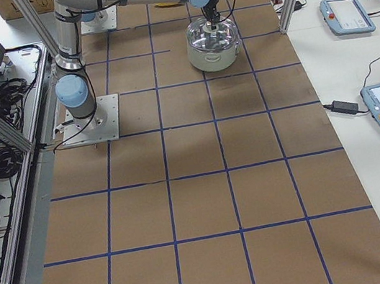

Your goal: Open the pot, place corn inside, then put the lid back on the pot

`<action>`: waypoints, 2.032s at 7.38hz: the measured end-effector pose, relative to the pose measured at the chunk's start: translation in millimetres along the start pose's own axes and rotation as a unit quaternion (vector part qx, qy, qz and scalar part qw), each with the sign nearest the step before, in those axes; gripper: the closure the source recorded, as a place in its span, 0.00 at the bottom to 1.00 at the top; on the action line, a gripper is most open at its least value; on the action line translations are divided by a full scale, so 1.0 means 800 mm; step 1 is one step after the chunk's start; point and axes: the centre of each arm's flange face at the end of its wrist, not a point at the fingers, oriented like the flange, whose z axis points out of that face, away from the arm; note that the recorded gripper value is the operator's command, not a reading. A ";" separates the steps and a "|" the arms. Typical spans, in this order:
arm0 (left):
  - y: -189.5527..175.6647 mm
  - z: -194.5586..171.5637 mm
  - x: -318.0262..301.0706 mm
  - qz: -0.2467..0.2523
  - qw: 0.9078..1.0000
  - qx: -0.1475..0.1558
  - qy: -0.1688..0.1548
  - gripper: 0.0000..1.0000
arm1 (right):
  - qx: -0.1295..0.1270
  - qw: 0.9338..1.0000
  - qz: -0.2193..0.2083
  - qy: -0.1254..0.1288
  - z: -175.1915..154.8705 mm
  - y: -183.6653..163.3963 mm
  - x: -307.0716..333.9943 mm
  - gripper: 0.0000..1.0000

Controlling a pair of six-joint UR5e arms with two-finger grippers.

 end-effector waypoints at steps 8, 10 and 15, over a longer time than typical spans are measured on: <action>0.008 0.011 -0.005 -0.003 1.000 -0.017 -0.004 0.00 | 0.001 1.000 0.026 0.005 -0.106 0.182 0.105 0.56; 0.006 0.014 -0.009 -0.007 1.000 -0.018 -0.002 0.00 | -0.002 1.000 0.031 0.001 -0.098 0.180 0.108 0.56; -0.006 0.068 -0.041 -0.017 0.998 -0.052 0.000 0.00 | -0.003 0.999 0.035 0.001 -0.098 0.178 0.108 0.56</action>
